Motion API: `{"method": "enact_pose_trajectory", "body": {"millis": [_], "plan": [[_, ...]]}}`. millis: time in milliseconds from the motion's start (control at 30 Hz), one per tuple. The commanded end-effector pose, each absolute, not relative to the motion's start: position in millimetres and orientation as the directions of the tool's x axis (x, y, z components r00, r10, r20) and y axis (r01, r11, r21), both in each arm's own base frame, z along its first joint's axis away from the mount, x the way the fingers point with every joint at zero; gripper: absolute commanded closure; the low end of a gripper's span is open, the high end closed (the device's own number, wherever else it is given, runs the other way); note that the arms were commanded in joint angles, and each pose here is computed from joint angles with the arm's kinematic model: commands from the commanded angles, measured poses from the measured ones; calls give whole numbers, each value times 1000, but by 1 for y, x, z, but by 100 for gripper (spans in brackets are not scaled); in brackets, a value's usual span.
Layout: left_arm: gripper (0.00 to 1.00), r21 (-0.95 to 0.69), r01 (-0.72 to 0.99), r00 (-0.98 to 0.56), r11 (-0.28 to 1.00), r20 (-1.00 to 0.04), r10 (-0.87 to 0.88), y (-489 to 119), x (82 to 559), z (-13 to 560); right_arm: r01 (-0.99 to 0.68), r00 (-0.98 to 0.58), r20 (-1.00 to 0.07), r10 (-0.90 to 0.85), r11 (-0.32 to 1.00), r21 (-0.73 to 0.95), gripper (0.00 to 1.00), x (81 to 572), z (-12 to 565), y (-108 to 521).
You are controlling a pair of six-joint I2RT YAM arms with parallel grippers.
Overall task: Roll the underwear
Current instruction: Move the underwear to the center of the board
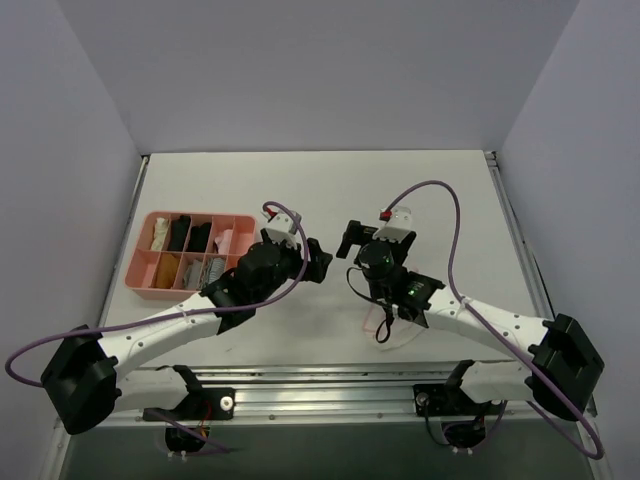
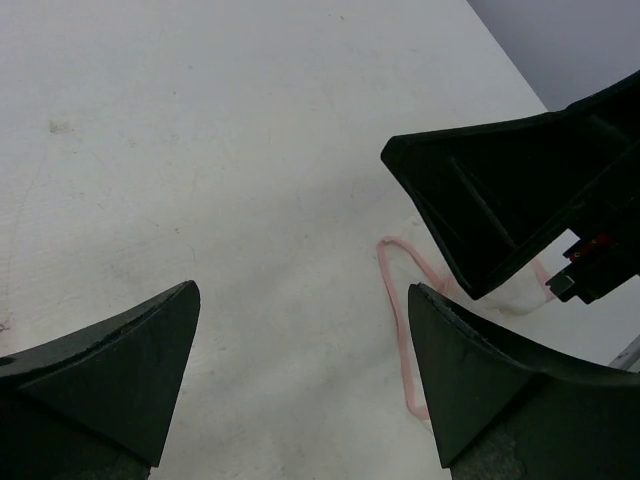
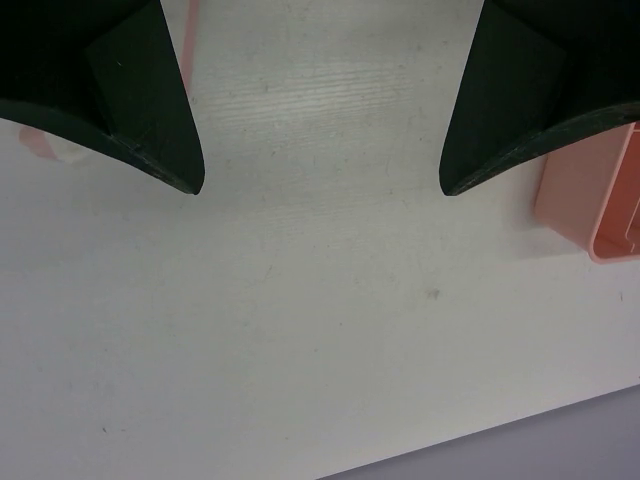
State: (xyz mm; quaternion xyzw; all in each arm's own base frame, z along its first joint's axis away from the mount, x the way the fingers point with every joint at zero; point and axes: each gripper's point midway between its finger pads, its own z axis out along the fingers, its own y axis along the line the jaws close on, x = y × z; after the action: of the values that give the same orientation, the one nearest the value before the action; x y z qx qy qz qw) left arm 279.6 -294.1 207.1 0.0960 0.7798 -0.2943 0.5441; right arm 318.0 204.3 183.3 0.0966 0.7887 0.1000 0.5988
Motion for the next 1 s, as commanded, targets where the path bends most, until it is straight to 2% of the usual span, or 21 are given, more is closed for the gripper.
{"method": "enact_pose_trajectory", "body": {"millis": [0, 67, 133, 167, 333, 400, 467, 533, 567, 633, 800, 967], "plan": [[6, -336, 476, -324, 813, -926, -193, -293, 285, 228, 88, -166, -919, 357, 934, 346, 0, 321, 220, 193], [6, -329, 457, -322, 826, -927, -191, -291, 288, 224, 142, -162, -928, 336, 938, 315, 0, 319, 219, 182], [6, -322, 439, -317, 839, -929, -190, -287, 291, 221, 203, -144, -905, 401, 907, 369, 0, 321, 239, 178], [6, -316, 440, -315, 840, -931, -185, -287, 291, 221, 268, -197, -922, 333, 923, 276, 0, 314, 226, 163], [6, -281, 452, -285, 846, -945, -162, -283, 290, 224, 423, -280, -887, 367, 877, 230, 3, 285, 202, 129], [6, -285, 456, -271, 843, -947, -174, -281, 288, 228, 461, -299, -852, 429, 847, 265, 19, 271, 186, 118], [6, -288, 465, -273, 837, -946, -174, -282, 286, 225, 476, -303, -816, 492, 820, 318, 28, 256, 160, 107], [6, -294, 497, -275, 816, -946, -173, -288, 283, 226, 441, -341, -760, 553, 808, 391, 32, 256, 141, 115], [6, -293, 510, -278, 809, -946, -167, -291, 282, 225, 480, -360, -750, 556, 799, 362, 34, 255, 122, 94], [6, -279, 534, -288, 798, -948, -139, -298, 282, 218, 473, -395, -711, 581, 792, 385, 36, 257, 111, 93], [4, -265, 561, -327, 784, -941, -85, -313, 284, 203, 511, -410, -729, 548, 800, 314, 39, 261, 86, 68], [3, -266, 584, -333, 767, -940, -73, -320, 282, 202, 509, -459, -689, 561, 802, 314, 45, 275, 62, 72]]}}
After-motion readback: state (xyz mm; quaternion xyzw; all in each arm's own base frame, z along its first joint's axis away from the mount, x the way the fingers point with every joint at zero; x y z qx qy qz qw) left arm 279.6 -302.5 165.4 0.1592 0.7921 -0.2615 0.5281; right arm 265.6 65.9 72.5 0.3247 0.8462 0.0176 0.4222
